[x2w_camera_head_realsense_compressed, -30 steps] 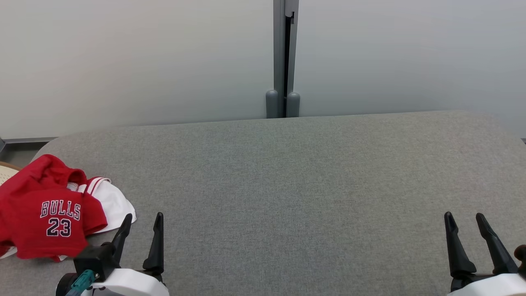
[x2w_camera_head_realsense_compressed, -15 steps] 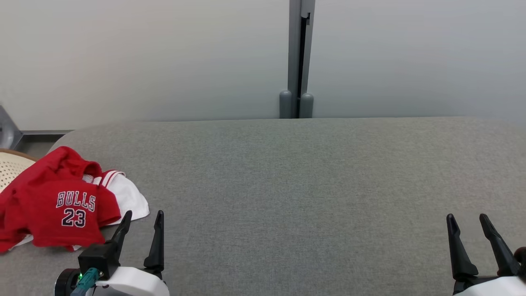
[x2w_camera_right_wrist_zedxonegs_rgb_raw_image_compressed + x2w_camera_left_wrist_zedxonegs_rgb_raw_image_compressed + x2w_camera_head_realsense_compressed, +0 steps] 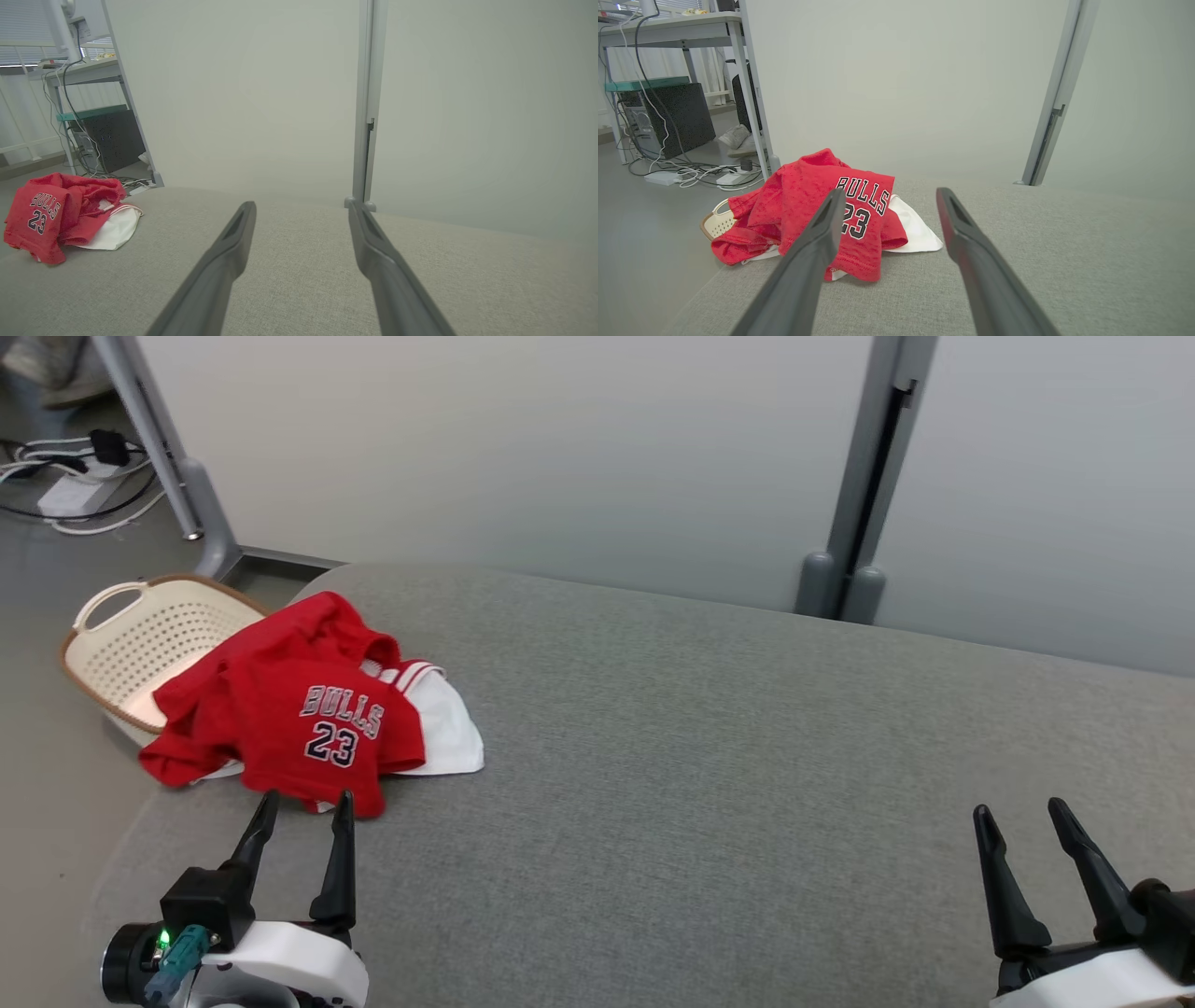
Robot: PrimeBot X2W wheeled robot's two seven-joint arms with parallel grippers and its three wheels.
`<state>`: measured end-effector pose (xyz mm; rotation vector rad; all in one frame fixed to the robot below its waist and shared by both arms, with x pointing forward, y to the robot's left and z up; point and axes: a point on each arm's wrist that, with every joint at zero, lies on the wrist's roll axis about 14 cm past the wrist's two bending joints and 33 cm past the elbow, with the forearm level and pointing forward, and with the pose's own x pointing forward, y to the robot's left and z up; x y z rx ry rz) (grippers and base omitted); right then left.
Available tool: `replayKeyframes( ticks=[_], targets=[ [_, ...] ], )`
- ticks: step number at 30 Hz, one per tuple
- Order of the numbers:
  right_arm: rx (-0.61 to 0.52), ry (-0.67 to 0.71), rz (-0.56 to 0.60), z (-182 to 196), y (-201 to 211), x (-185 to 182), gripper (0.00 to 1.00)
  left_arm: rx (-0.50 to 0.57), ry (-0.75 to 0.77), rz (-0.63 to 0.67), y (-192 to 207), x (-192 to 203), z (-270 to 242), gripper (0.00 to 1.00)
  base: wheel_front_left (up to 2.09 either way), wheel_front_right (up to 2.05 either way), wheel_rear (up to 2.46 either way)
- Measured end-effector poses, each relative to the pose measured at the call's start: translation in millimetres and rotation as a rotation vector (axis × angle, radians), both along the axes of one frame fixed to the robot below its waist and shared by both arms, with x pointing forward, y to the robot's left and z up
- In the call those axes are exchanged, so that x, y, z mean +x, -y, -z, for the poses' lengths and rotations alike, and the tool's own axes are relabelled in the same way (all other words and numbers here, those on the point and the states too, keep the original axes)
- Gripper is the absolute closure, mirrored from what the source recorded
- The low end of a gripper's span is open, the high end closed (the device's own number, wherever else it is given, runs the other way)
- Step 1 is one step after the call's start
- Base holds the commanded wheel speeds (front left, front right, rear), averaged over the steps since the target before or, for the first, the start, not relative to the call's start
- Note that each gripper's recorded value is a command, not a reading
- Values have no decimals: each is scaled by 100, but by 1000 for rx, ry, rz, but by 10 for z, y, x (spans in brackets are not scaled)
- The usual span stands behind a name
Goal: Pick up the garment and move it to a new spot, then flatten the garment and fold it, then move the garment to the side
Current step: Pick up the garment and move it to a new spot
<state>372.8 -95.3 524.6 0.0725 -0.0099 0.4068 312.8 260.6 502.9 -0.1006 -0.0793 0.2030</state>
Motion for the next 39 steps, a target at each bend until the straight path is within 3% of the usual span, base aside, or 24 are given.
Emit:
replayKeyframes(
  ticks=[11, 24, 31, 39],
  targets=[
    [-1, 2, -198, -28, -702, 73, 0, -5, 11, -186, -530, -504, -9, 0, 0, 0, 0],
    [-10, -6, -218, 10, -763, 108, 0, -23, 11, -221, -601, -568, 6, 0, 0, 0, 0],
    [-11, -20, -215, 47, -739, 157, 0, -33, 14, -205, -564, -345, -47, 0, 0, 0, 0],
    [-29, -50, -201, 148, -595, 374, 0, -67, -51, -157, -466, 284, 52, 0, 0, 0, 0]
  ],
)
